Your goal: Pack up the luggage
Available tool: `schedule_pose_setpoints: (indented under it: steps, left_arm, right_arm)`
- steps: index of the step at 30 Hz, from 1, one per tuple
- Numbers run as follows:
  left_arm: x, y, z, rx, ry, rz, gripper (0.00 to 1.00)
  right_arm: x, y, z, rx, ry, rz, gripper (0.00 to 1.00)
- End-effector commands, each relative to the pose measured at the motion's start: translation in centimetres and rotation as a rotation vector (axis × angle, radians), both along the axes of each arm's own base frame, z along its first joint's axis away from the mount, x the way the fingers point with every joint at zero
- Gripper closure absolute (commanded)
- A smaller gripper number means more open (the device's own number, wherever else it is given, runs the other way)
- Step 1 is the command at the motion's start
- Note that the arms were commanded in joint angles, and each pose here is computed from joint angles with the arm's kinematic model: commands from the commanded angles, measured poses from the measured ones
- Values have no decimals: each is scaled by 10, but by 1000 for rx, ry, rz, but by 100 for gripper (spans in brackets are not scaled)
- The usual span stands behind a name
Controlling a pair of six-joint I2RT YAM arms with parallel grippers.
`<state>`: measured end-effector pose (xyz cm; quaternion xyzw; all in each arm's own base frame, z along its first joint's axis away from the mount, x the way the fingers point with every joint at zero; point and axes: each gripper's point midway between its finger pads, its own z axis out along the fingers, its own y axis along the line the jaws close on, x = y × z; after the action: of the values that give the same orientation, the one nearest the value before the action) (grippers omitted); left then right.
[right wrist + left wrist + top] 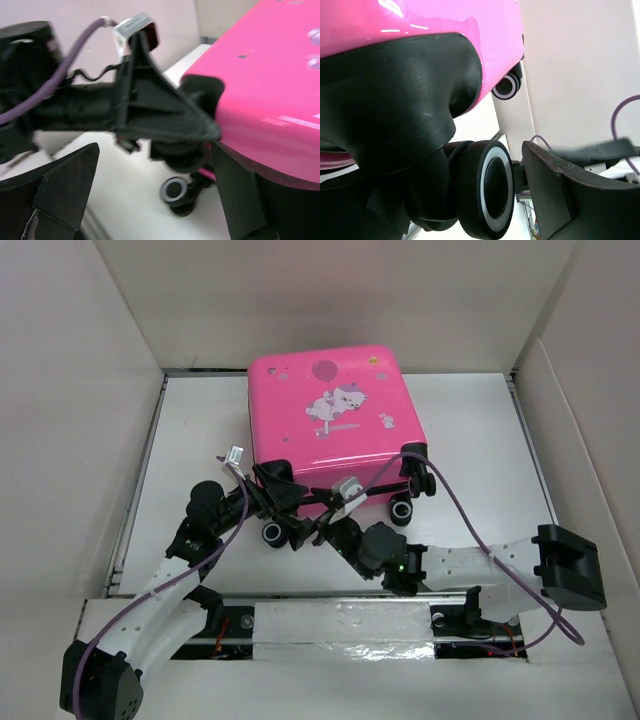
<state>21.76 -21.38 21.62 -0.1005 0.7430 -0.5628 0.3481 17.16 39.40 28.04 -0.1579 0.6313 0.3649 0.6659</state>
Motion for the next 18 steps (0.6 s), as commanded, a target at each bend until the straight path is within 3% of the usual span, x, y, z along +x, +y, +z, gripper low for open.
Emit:
schedule_pose_setpoints:
  steps: [1, 4, 18]
  left_arm:
    - [-9, -2, 83, -95, -283, -47, 26]
    - [-9, -2, 86, -97, -286, -47, 25]
    - [-5, 1, 88, -79, -293, -16, 23]
  right_arm:
    - [22, 3, -5, -181, -72, -67, 1]
    - [31, 10, -12, -242, -69, -92, 1]
    - [31, 9, -40, -178, 4, -76, 6]
